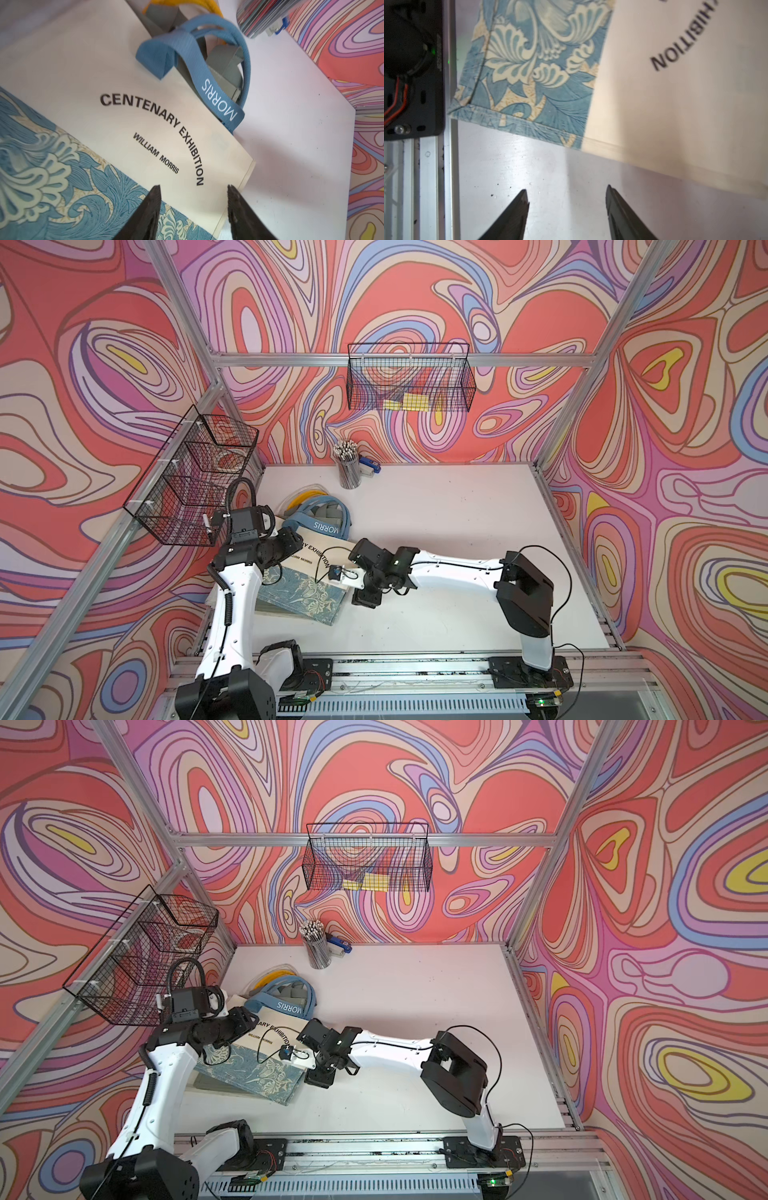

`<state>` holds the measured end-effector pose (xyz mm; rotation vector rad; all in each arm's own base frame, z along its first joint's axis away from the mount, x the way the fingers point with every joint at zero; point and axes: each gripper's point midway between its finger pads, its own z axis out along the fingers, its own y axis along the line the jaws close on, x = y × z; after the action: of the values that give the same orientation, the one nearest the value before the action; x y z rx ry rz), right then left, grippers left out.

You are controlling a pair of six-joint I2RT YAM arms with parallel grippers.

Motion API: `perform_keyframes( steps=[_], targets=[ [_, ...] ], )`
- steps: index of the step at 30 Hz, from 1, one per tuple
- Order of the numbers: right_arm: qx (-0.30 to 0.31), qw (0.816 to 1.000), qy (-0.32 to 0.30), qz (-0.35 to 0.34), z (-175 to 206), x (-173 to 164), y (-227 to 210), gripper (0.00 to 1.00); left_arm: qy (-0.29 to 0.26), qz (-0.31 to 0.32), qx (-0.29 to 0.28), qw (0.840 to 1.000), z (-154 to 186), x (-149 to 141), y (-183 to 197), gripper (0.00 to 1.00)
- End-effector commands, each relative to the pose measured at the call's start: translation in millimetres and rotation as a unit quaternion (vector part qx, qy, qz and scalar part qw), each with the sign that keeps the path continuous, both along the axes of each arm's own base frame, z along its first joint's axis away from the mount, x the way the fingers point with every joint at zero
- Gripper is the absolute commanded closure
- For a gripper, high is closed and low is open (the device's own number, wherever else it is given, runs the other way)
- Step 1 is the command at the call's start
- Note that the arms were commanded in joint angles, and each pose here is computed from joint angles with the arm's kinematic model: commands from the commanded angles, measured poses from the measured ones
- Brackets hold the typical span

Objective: Put away the canvas bag
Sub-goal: Place the canvas bag at the center of the board.

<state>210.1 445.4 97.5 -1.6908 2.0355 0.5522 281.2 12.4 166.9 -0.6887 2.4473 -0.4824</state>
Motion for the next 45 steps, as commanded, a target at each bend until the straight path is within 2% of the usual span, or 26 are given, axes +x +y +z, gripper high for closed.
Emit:
perform_keyframes(
  steps=[1, 5, 7, 9, 13, 17, 19, 25, 29, 34, 37, 39, 43, 44, 45],
  targets=[
    [0.065, 0.99, 0.09, -0.083, 24, 24, 5, 0.38, 0.01, 0.007, -0.051, 0.999, -15, 1, -12, 0.51],
    [0.065, 0.976, 0.173, -0.119, 12, 46, 3, 0.39, 0.041, 0.019, -0.056, 0.997, -41, -4, -10, 0.52],
    [0.072, 0.959, 0.225, -0.158, 8, 63, -4, 0.42, 0.059, 0.028, -0.053, 0.996, -54, -5, -8, 0.52],
    [0.096, 0.933, 0.29, -0.192, 9, 79, -10, 0.48, 0.081, 0.032, -0.052, 0.995, -68, -8, -6, 0.52],
    [0.13, 0.908, 0.332, -0.219, 13, 93, -9, 0.47, 0.117, 0.045, -0.048, 0.991, -92, -14, -2, 0.51],
    [0.114, 0.87, 0.399, -0.266, -8, 101, -12, 0.46, 0.128, 0.054, -0.052, 0.989, -105, -16, -2, 0.51],
    [0.108, 0.859, 0.415, -0.281, -17, 103, -14, 0.46, 0.127, 0.056, -0.051, 0.989, -105, -16, -1, 0.49],
    [0.092, 0.843, 0.437, -0.301, -40, 111, -11, 0.43, 0.092, 0.057, -0.045, 0.993, -85, -9, 1, 0.47],
    [0.124, 0.829, 0.449, -0.309, -39, 124, -8, 0.43, 0.073, 0.056, -0.04, 0.995, -71, -8, 1, 0.47],
    [0.174, 0.82, 0.453, -0.302, -21, 136, 6, 0.48, 0.036, 0.054, -0.022, 0.998, -39, -5, 5, 0.46],
    [0.19, 0.805, 0.473, -0.305, -23, 140, 11, 0.54, 0.01, 0.051, -0.002, 0.999, -17, -5, 8, 0.46],
    [0.188, 0.799, 0.481, -0.309, -28, 141, 14, 0.64, 0.003, 0.047, 0.014, 0.999, -7, -6, 11, 0.45],
    [0.207, 0.805, 0.469, -0.298, -14, 147, 19, 0.94, 0.0, 0.039, 0.046, 0.998, 5, -10, 17, 0.45],
    [0.213, 0.81, 0.461, -0.294, -8, 150, 20, 0.99, -0.001, 0.038, 0.053, 0.998, 7, -11, 19, 0.44],
    [0.214, 0.814, 0.455, -0.292, -2, 154, 22, 1.0, -0.002, 0.037, 0.058, 0.998, 10, -12, 20, 0.44]
  ],
)
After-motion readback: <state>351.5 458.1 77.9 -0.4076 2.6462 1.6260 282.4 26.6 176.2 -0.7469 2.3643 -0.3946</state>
